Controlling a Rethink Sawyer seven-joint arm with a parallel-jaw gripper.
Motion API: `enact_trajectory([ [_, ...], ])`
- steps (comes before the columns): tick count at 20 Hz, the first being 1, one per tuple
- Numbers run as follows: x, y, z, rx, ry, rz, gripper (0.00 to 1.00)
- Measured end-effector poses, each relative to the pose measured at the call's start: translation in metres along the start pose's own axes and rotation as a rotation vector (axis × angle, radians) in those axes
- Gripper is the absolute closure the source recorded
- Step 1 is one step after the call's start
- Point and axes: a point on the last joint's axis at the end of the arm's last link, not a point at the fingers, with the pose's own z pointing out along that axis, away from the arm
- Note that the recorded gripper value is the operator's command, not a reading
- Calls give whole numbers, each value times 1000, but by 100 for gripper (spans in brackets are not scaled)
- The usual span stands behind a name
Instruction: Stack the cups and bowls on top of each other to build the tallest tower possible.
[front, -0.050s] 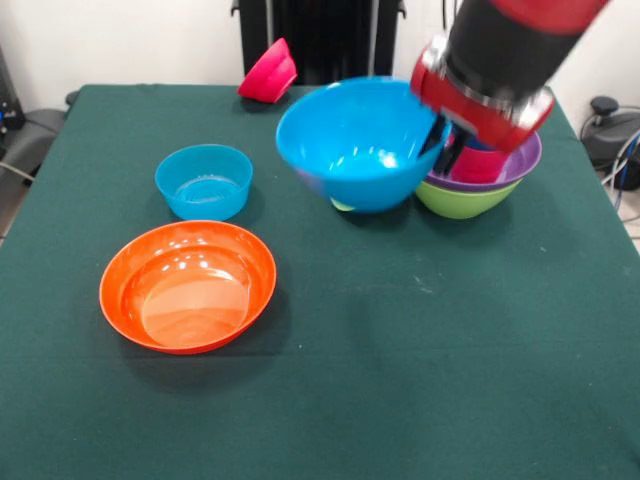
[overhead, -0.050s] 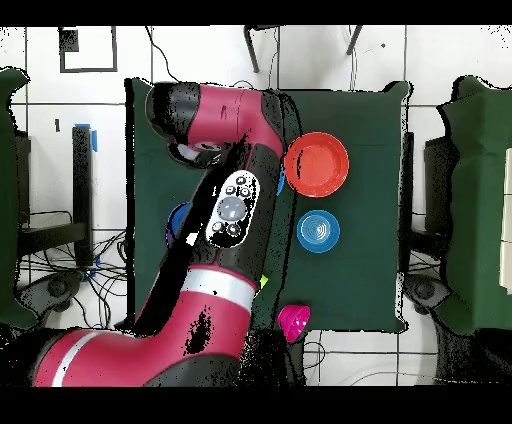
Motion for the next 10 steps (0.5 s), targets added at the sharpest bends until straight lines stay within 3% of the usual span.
enact_trajectory([
  [5, 34, -12, -27, -15, 23, 9, 100],
  [7, 61, -19, -38, -28, 41, 12, 100],
  [10, 82, -23, -43, -48, 48, 18, 100],
])
